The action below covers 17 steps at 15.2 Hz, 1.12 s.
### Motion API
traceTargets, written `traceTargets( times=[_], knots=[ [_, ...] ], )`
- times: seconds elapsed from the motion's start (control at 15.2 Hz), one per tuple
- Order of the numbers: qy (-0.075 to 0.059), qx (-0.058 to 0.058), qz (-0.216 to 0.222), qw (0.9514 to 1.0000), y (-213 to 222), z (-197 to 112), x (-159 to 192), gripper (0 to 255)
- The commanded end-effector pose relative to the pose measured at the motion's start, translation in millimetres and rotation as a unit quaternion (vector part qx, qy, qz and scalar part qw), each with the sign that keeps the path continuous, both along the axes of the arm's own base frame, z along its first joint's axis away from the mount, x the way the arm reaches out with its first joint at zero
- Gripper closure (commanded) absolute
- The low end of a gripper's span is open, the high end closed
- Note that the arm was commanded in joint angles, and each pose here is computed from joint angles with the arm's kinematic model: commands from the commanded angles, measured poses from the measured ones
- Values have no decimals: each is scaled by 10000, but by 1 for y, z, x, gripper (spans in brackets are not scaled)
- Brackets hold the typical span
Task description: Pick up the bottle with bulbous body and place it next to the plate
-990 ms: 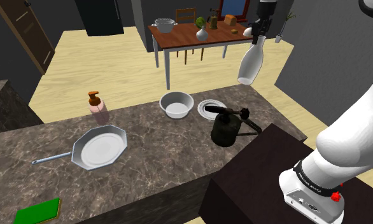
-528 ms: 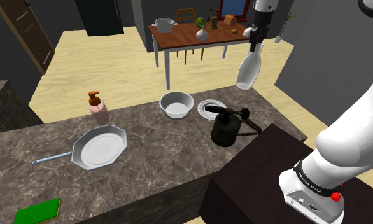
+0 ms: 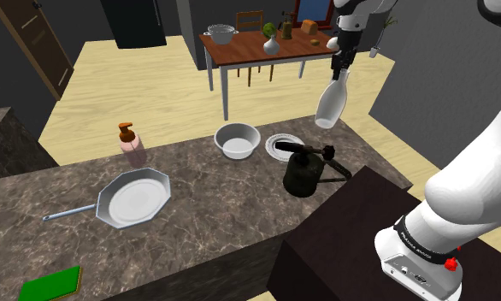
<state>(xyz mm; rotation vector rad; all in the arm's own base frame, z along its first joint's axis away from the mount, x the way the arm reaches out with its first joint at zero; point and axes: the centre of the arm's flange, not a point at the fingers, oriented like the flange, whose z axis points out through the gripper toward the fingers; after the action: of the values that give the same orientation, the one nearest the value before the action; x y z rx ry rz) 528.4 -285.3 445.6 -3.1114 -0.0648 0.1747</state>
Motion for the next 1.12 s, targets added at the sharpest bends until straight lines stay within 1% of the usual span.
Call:
traceTargets(
  times=[0.0, 1.06],
  knots=[
    [-5, -2, 0, 10000, 0, -9, 1, 255],
    [-5, -2, 0, 10000, 0, -94, 1, 255]
  ],
)
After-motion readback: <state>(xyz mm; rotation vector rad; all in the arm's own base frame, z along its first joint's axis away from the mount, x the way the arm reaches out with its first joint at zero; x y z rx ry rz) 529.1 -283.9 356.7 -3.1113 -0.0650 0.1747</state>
